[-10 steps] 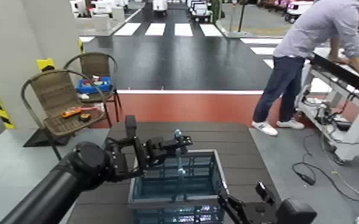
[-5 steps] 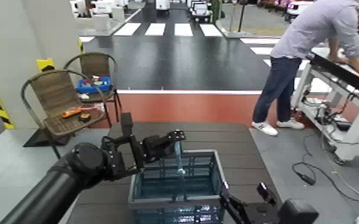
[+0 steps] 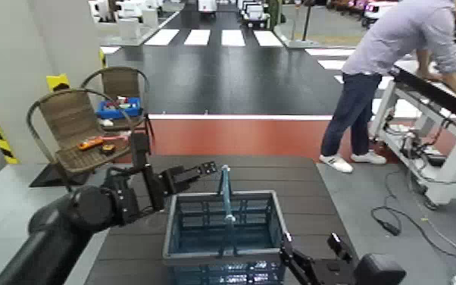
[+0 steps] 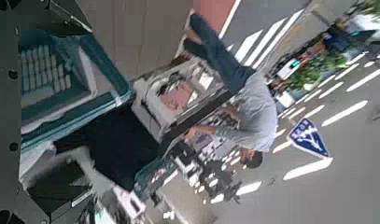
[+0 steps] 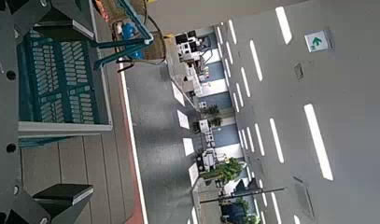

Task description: Place the crate on the table.

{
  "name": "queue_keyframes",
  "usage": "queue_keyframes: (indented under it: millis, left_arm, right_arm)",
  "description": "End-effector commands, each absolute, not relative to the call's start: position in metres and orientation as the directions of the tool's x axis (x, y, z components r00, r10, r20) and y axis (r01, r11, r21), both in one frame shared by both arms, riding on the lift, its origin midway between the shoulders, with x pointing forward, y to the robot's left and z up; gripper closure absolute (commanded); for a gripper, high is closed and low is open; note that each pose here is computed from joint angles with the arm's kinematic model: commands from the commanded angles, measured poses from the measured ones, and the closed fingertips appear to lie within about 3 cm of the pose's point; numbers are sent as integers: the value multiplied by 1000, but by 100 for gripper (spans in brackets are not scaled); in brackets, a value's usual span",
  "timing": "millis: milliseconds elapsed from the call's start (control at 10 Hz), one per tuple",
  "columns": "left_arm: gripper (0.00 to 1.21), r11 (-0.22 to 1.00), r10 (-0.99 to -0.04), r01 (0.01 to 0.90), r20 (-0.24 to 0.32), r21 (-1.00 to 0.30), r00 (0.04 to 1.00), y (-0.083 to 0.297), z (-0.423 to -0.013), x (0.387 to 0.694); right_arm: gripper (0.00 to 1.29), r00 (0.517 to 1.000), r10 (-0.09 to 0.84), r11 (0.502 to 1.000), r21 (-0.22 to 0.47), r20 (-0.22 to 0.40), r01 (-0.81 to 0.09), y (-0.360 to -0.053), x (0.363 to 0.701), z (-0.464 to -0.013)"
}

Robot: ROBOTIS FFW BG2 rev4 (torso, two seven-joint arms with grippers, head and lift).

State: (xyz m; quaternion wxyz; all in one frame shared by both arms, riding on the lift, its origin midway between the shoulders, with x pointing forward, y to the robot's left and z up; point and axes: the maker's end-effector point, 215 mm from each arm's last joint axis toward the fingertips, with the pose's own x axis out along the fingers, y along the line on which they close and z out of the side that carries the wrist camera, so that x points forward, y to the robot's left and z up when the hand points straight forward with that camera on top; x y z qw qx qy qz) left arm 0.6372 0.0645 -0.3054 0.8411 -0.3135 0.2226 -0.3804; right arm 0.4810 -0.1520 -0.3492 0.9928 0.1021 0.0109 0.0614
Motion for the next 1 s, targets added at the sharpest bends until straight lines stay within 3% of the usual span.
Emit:
queue_keyframes:
  millis: [100, 400, 700, 1000]
  left_arm:
    - [11, 669, -615, 460, -86, -584, 784, 110, -289, 629]
    - [11, 821, -407, 360, -13, -443, 913, 153, -291, 596]
    - [11, 905, -264, 267, 57, -330, 963, 186, -307, 555]
    - [11, 969, -131, 144, 77, -203, 988, 209, -325, 508]
  right_arm:
    - [15, 993, 121, 972, 206, -11, -117, -153, 480, -350]
    - [15, 993, 114, 973, 204, -12, -109, -157, 479, -350]
    - [15, 994, 106, 973, 207, -11, -102, -160, 477, -351]
    - [15, 995, 101, 973, 208, -7, -97, -163, 475, -350]
